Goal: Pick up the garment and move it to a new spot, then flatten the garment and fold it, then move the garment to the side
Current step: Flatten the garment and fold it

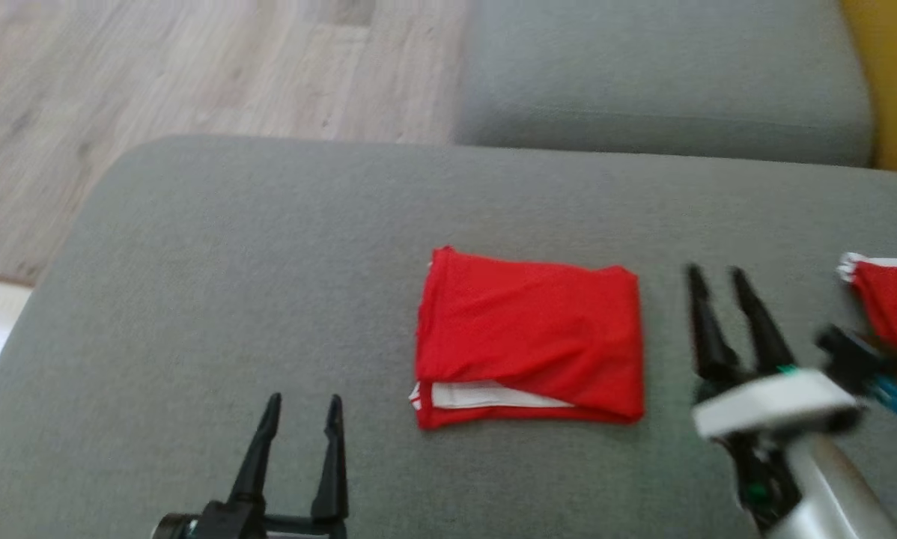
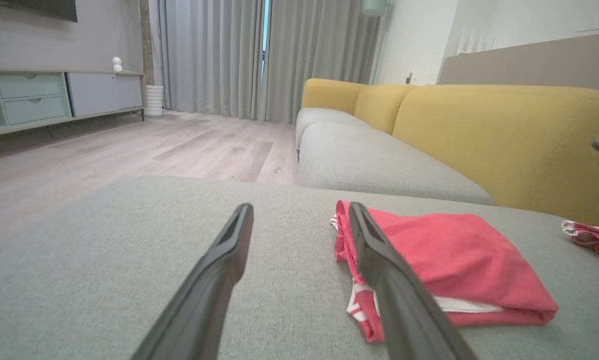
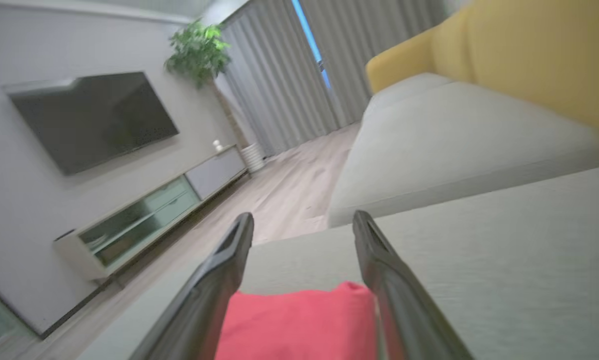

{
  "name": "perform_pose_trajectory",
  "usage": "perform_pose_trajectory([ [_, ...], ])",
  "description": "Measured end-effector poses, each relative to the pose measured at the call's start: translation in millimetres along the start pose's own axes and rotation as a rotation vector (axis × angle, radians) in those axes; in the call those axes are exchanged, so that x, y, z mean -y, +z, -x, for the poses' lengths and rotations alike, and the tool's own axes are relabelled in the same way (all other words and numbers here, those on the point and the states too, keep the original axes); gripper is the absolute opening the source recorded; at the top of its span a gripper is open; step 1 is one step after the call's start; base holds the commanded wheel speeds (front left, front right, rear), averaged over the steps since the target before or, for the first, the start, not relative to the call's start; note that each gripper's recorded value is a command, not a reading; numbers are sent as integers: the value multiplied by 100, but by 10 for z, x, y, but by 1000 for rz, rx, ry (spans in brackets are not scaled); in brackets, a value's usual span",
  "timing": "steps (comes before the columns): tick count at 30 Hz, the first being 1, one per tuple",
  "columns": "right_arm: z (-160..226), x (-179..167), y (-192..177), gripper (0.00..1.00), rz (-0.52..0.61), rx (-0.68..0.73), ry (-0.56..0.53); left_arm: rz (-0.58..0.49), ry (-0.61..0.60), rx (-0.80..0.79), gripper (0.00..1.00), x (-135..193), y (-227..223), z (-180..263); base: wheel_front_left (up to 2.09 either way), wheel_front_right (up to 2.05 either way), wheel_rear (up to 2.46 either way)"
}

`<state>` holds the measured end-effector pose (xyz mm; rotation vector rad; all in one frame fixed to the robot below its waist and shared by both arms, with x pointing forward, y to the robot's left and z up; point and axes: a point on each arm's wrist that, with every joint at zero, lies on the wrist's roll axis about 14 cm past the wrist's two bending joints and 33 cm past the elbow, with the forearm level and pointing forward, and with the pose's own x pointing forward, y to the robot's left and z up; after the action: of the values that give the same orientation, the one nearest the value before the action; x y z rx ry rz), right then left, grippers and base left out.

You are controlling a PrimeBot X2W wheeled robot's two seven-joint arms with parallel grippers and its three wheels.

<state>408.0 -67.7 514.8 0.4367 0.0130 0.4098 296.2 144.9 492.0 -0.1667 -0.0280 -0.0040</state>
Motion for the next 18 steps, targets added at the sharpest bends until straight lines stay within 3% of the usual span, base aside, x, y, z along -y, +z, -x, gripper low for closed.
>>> perform_pose_trajectory([
  [3, 346, 253, 138, 100, 34, 58, -90, 1, -21, 13, 100, 54, 33, 4, 0, 0, 0],
  [9, 986, 440, -62, 100, 153, 0, -180, -21, -64, 15, 100, 172, 14, 107, 0, 0, 0],
  [18, 1213, 332, -169, 100, 216, -18, -185, -81, -67, 1, 100, 149, -58, 227, 0, 0, 0],
])
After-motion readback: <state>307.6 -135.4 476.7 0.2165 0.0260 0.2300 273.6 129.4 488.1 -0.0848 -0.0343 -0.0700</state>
